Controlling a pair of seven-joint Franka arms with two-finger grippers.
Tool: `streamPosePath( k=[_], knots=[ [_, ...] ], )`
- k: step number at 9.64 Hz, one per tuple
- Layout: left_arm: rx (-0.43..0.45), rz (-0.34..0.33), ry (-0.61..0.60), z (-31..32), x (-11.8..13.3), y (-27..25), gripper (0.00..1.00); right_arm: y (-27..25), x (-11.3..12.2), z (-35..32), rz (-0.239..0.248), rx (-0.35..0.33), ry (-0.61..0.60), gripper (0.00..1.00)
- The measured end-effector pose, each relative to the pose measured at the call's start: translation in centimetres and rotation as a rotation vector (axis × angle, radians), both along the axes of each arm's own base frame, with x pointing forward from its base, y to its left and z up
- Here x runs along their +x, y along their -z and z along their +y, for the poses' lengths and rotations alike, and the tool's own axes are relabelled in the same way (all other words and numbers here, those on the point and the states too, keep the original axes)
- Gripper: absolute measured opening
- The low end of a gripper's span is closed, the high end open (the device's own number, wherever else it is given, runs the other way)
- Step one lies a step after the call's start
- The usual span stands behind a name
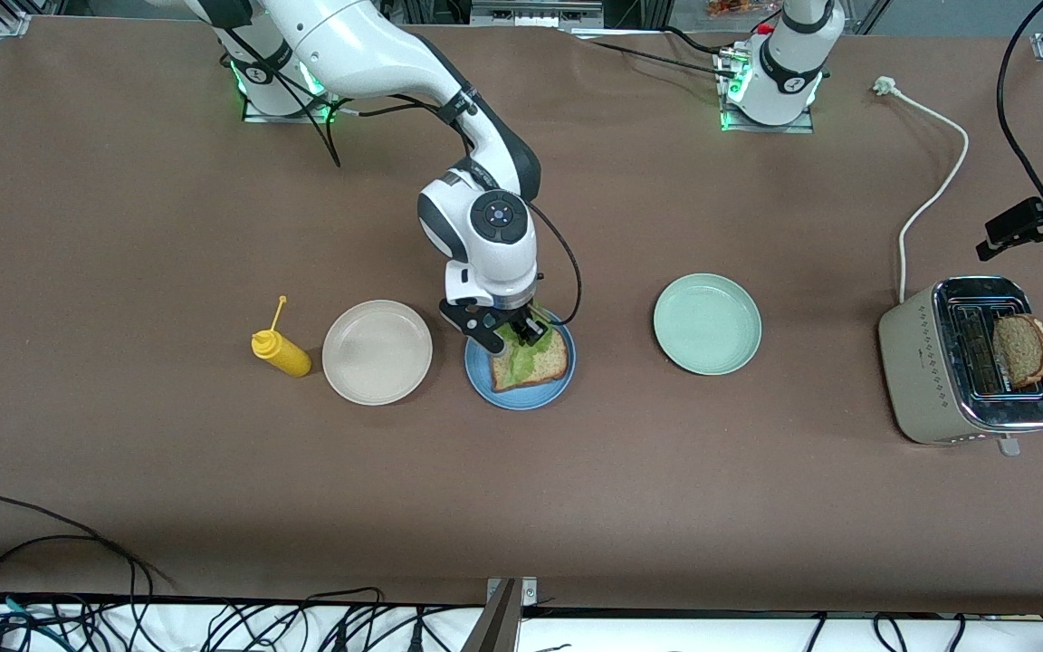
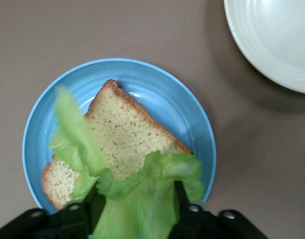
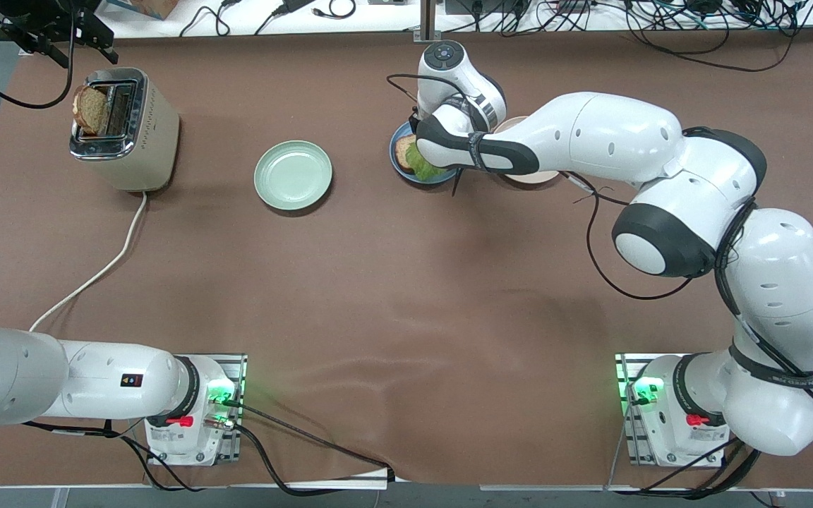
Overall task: Make sandwich in blue plate with both arms
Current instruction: 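Lower the lettuce onto the bread and open the right gripper, then withdraw the right gripper from the plate toward the yellow bottle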
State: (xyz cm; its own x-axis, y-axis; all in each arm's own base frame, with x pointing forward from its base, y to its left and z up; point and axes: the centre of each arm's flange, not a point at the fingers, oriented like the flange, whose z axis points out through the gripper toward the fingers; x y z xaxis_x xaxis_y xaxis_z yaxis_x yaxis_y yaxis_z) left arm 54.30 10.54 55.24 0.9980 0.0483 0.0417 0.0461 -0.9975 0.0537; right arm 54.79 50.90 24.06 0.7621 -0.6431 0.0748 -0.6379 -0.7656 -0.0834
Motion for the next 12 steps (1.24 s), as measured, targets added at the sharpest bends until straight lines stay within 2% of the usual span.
streamPosePath(
  k=[2, 3, 5, 8, 9, 12],
  knots=[
    [0.000, 0.000, 0.000, 0.0, 0.0, 0.0, 1.00, -0.1, 0.1, 0.0, -0.003, 0.000, 0.000, 0.91],
    [0.000, 0.000, 0.001, 0.0, 0.0, 0.0, 1.00, -0.2, 0.2, -0.1, -0.006, -0.001, 0.000, 1.00],
    [0.000, 0.000, 0.003, -0.1, 0.0, 0.0, 1.00, -0.5, 0.7, -0.5, -0.020, -0.015, -0.022, 1.00],
    [0.000, 0.000, 0.006, -0.3, 0.1, 0.0, 1.00, -2.7, 2.7, -3.0, 0.010, -0.079, -0.175, 1.00],
    [0.000, 0.001, 0.006, -0.3, 0.1, 0.0, 1.00, -4.5, 4.0, -5.1, 0.029, -0.101, -0.254, 1.00],
    [0.000, 0.001, 0.007, -0.5, 0.1, 0.1, 1.00, -10.5, 7.4, -12.5, 0.097, -0.152, -0.602, 1.00]
  ],
)
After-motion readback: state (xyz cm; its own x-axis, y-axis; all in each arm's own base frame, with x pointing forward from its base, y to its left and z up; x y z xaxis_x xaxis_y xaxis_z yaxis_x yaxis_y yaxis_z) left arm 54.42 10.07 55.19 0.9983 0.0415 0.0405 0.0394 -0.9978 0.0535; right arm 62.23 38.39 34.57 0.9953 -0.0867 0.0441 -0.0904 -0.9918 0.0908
